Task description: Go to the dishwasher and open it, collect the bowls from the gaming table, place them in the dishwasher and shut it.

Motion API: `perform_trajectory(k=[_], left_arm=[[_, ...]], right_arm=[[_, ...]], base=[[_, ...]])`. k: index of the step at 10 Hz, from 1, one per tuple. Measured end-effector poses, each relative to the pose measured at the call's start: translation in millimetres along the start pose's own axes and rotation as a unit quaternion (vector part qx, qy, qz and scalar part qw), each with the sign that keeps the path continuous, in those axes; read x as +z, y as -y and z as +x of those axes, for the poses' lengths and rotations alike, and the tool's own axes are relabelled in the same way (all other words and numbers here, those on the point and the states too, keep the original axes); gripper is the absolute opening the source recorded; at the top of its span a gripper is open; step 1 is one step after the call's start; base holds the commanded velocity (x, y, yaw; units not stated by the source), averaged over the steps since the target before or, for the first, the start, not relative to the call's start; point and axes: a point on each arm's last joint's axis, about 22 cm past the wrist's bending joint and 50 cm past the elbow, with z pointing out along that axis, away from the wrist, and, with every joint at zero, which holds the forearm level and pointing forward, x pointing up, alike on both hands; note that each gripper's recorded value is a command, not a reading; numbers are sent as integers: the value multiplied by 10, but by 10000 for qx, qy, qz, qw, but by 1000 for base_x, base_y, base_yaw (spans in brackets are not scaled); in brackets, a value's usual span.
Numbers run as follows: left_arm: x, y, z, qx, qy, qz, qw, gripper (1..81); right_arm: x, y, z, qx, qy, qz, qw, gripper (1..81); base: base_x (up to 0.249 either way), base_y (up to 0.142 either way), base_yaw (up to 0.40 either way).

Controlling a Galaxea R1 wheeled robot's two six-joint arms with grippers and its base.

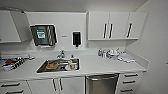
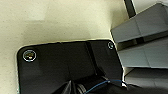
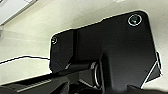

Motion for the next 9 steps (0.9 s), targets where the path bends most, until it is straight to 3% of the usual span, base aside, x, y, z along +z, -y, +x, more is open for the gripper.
perform_trajectory(k=[9], left_arm=[[1, 0, 0, -2, 3, 0, 10000, 811]], right_arm=[[1, 1, 20, -7, -8, 0, 10000, 811]], base=[[110, 0, 0]])
